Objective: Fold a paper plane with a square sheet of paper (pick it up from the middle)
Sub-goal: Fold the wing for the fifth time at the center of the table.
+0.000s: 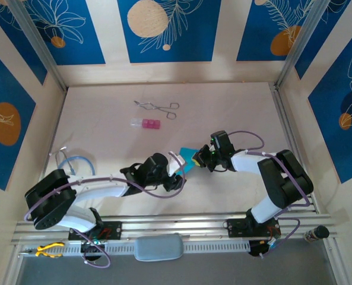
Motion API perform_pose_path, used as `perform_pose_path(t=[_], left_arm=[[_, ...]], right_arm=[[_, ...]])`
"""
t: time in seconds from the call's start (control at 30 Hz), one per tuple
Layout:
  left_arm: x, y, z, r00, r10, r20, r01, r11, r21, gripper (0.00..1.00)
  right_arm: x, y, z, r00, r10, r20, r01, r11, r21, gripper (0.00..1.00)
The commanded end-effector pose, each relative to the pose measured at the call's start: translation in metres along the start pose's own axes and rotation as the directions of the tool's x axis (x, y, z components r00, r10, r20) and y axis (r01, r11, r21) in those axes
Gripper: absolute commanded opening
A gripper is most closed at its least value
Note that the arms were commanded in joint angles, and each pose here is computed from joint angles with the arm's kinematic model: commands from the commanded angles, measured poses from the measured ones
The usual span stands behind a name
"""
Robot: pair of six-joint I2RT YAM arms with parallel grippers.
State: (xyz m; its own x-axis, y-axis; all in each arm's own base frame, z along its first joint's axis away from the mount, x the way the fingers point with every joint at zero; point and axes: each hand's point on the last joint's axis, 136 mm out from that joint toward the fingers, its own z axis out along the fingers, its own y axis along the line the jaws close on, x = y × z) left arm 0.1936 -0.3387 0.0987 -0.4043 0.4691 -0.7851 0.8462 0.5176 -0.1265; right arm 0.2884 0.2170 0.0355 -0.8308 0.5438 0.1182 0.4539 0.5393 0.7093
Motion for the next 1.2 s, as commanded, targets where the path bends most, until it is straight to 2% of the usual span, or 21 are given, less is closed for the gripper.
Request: perform_pose_path(t=[0.0, 0.13, 0.4, 0.73, 1.0, 1.17], left_arm=[[0.010, 0.005, 0.007, 0.997, 0.052, -0.049, -0.055, 0.997, -0.056, 0.53], [0.010, 0.017, 0.013, 0.996, 0.070, -0.059, -0.077, 0.988, -0.134, 0.53], [0.009, 0.014, 0.032, 0.989, 0.116, -0.093, -0.128, 0.982, -0.141, 0.53], [0.017, 0.030, 0.039, 0.973, 0.166, -0.158, -0.203, 0.944, -0.260, 0.46], [0.019, 0.029, 0.041, 0.965, 0.198, -0.175, -0.240, 0.934, -0.266, 0.37], [0.014, 0.027, 0.041, 0.969, 0.196, -0.152, -0.230, 0.938, -0.259, 0.37]], right_arm=[[0.001, 0.011, -0.006, 1.000, -0.006, 0.008, 0.006, 1.000, -0.022, 0.01], [0.002, 0.013, -0.008, 1.000, -0.009, 0.013, 0.009, 1.000, -0.026, 0.01], [0.003, 0.013, -0.010, 1.000, -0.007, 0.012, 0.008, 1.000, -0.027, 0.01], [0.003, 0.014, -0.011, 1.000, -0.008, 0.014, 0.008, 1.000, -0.028, 0.01], [0.003, 0.013, -0.012, 1.000, -0.008, 0.016, 0.009, 1.000, -0.026, 0.01], [0.003, 0.013, -0.011, 1.000, -0.010, 0.017, 0.011, 1.000, -0.024, 0.01]])
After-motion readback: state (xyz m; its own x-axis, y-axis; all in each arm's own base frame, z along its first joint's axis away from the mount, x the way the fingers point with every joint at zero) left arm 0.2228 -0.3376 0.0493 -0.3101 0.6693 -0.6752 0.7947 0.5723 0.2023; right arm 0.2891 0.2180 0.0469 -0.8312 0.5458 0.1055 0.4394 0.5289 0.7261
